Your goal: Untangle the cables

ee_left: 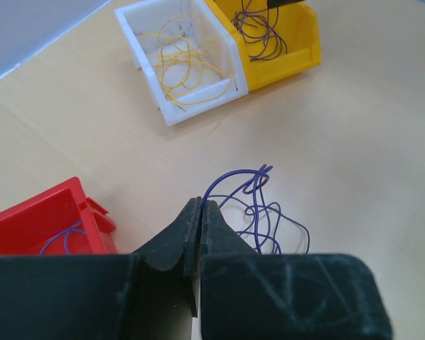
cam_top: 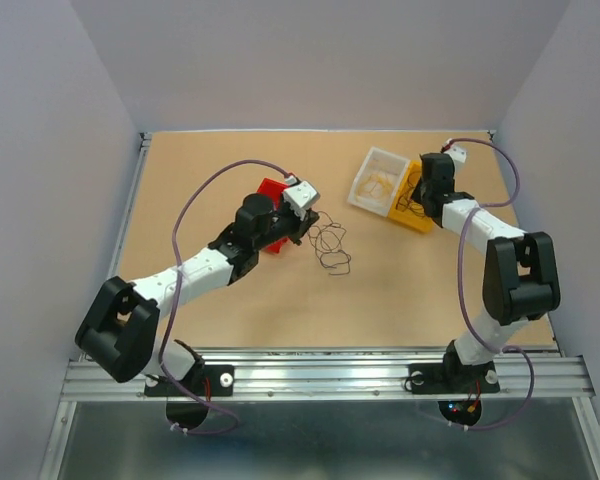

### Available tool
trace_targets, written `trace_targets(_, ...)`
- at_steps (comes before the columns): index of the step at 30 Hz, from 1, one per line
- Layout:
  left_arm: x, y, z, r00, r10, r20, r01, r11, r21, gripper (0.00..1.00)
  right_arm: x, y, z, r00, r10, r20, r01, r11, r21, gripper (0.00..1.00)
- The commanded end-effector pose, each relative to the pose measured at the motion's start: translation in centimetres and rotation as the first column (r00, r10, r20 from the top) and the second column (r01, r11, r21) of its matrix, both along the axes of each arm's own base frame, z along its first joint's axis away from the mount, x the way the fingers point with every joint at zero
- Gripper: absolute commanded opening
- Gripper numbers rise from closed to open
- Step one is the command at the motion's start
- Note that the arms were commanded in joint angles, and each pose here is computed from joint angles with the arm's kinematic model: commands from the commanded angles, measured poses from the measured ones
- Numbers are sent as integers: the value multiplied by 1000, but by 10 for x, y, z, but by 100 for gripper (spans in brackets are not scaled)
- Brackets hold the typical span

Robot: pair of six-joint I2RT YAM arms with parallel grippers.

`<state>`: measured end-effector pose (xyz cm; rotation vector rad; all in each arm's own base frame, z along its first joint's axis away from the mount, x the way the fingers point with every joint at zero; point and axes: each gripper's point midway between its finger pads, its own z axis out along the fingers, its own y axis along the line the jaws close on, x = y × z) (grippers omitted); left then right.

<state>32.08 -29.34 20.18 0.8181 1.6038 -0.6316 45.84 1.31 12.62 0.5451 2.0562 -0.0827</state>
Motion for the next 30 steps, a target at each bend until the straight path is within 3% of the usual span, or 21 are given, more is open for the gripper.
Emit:
trace_targets(1,15,-13,-20,999,38,-27,-35,995,96,0,24,-15,13,998,-59,9,59,996,-66,1)
trace_targets(8,40,-29,-72,983,99,-156,-54,962,269,2,54,-3,-31,995,-19,-95,14,998,-57,1)
trace_targets(12,42,-26,-77,981,114,-159,-63,953,297,5,55,5,-42,993,13,-115,-16,1000,-25,1)
trace_targets(14,40,-23,-72,983,109,-146,-62,953,297,9,52,6,-37,994,22,-107,-24,1000,-19,7)
trace_targets(15,39,-22,-72,983,110,-144,-62,953,298,15,51,6,-21,997,27,-77,-29,999,-17,11)
trace_targets(16,38,-22,-67,986,101,-134,-58,955,292,18,47,6,-16,997,31,-70,-32,999,-15,27)
trace_targets(17,37,-21,-66,986,102,-130,-61,955,291,22,44,7,-10,998,36,-60,-37,999,-14,33)
trace_targets(18,36,-20,-66,986,103,-131,-61,955,290,24,41,9,14,999,48,-13,-48,999,-14,45)
trace_targets(23,34,-20,-62,988,92,-123,-53,956,288,33,6,20,48,993,104,46,-102,994,-42,68)
trace_targets(24,32,-19,-63,988,84,-129,-44,956,288,34,-3,30,62,987,143,79,-141,989,-33,80)
trace_targets(26,29,-20,-62,989,68,-127,-29,957,287,40,-19,43,50,974,215,67,-213,977,-30,90)
trace_targets(28,25,-21,-58,991,46,-126,-9,960,279,43,-31,75,60,930,342,136,-348,937,19,100)
trace_targets(30,22,-20,-57,992,38,-125,-2,961,276,46,-42,97,58,890,420,175,-435,899,55,100)
